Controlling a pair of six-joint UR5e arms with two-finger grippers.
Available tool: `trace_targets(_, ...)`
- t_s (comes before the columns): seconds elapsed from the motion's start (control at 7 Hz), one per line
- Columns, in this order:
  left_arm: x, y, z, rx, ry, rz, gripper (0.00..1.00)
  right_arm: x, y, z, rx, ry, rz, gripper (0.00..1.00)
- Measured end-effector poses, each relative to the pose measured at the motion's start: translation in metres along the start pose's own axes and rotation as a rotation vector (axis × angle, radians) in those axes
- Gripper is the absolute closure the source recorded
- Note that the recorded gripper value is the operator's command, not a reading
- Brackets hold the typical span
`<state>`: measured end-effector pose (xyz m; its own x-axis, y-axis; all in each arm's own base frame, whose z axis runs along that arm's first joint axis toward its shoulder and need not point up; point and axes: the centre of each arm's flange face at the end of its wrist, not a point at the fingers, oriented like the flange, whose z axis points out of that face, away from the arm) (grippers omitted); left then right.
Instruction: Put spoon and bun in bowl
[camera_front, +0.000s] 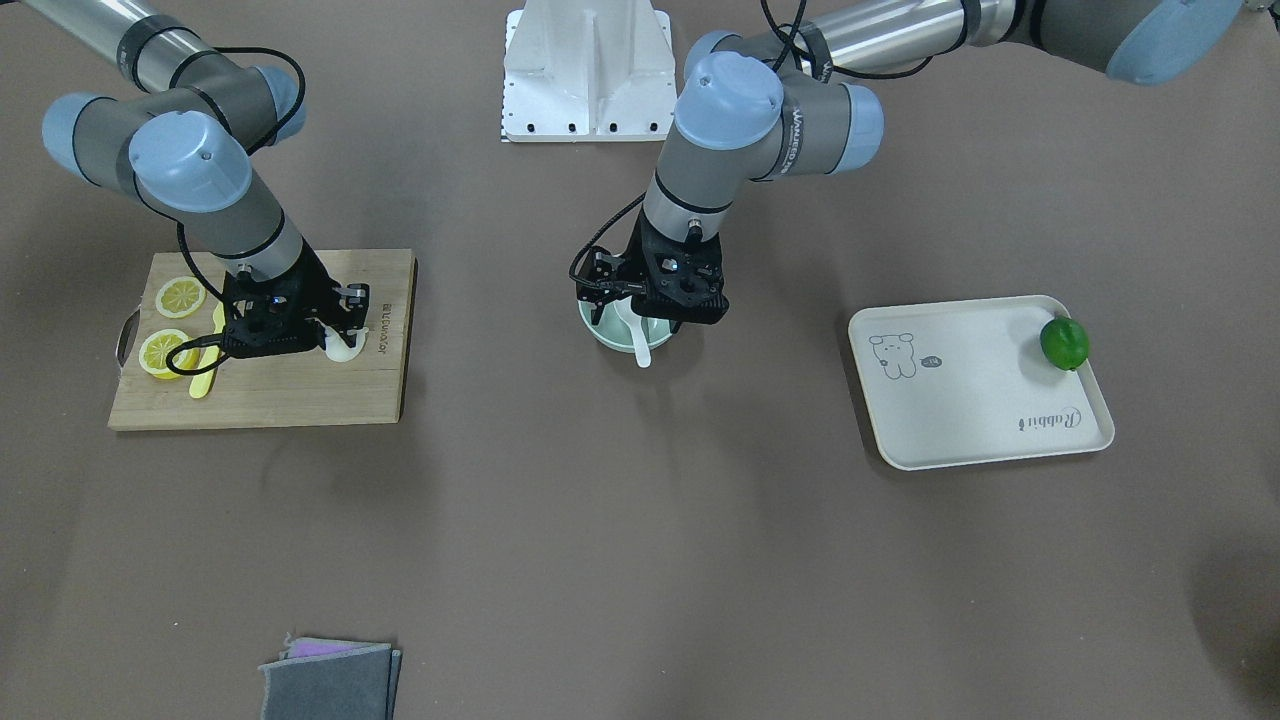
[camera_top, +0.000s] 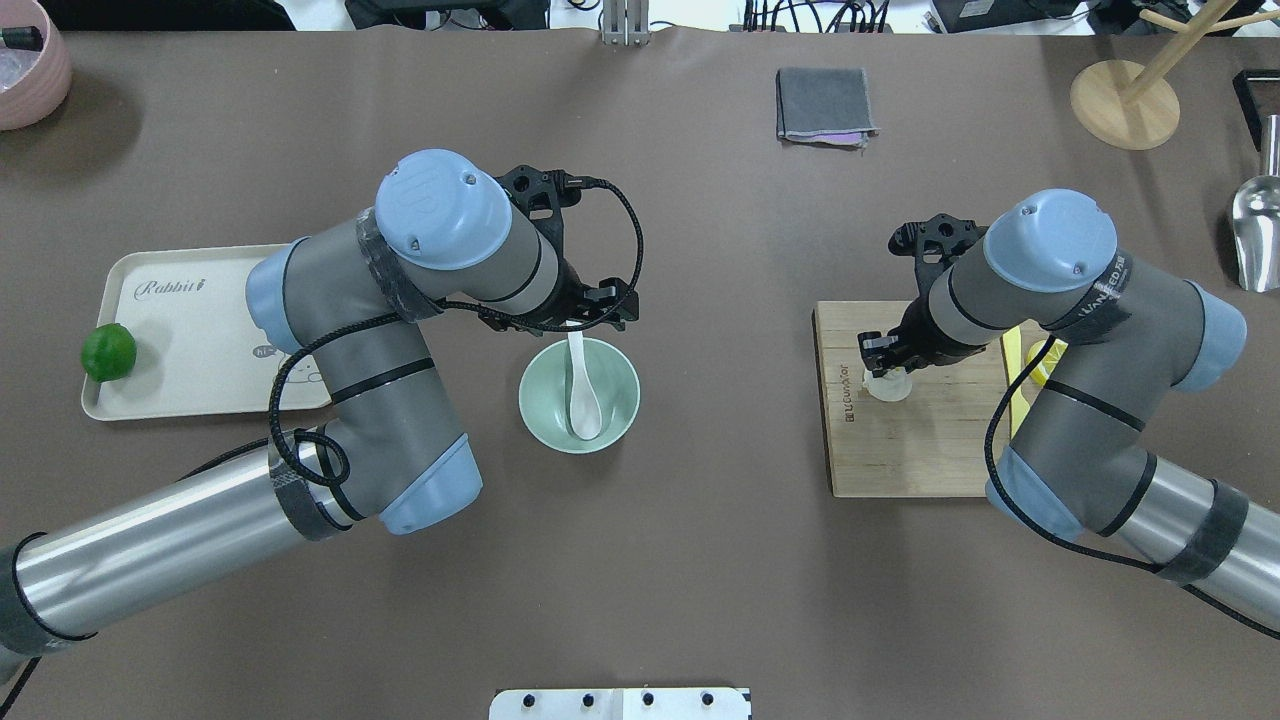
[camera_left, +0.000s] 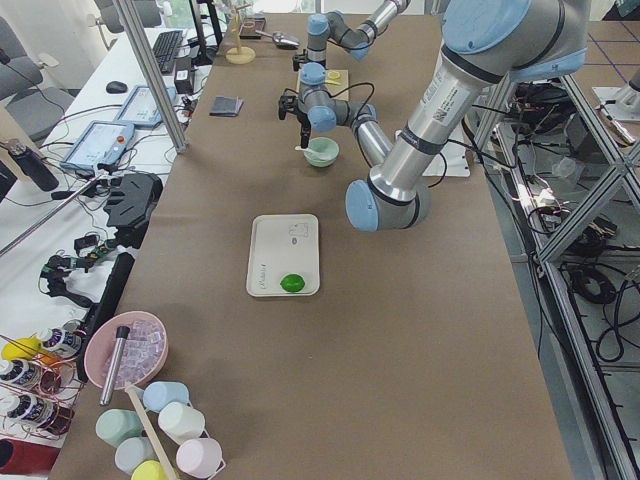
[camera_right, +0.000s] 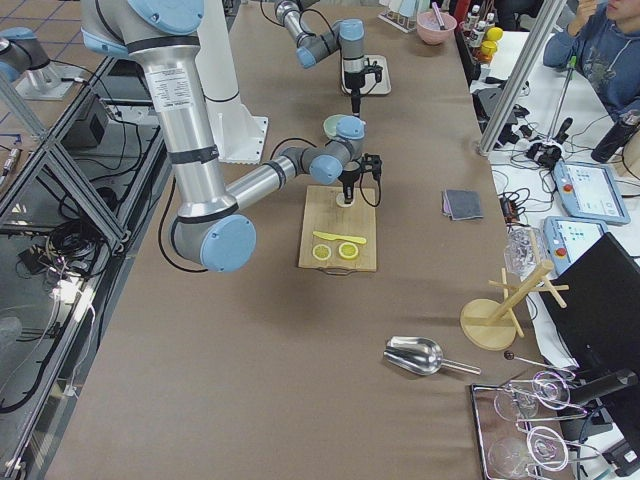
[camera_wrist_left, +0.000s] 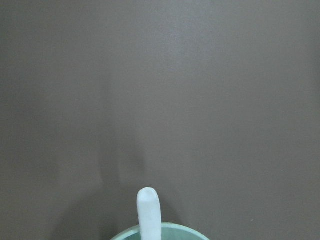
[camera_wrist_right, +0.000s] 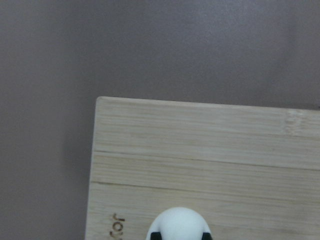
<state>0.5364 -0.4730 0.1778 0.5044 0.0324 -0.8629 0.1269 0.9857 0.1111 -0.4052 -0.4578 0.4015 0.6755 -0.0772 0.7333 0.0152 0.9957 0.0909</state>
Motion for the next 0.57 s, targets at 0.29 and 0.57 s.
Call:
trace_targets(0.29, -0.001, -0.005, -0.034, 0.026, 0.045, 0.009, 0.02, -0.031, -0.008, -0.023, 0.030, -0.049, -0.014, 1.00)
trace_targets(0.57, -0.063, -0.015, -0.087, 0.035, 0.071, 0.076, 0.02, -0.110, -0.019, -0.049, 0.083, -0.128, 0.055, 1.00)
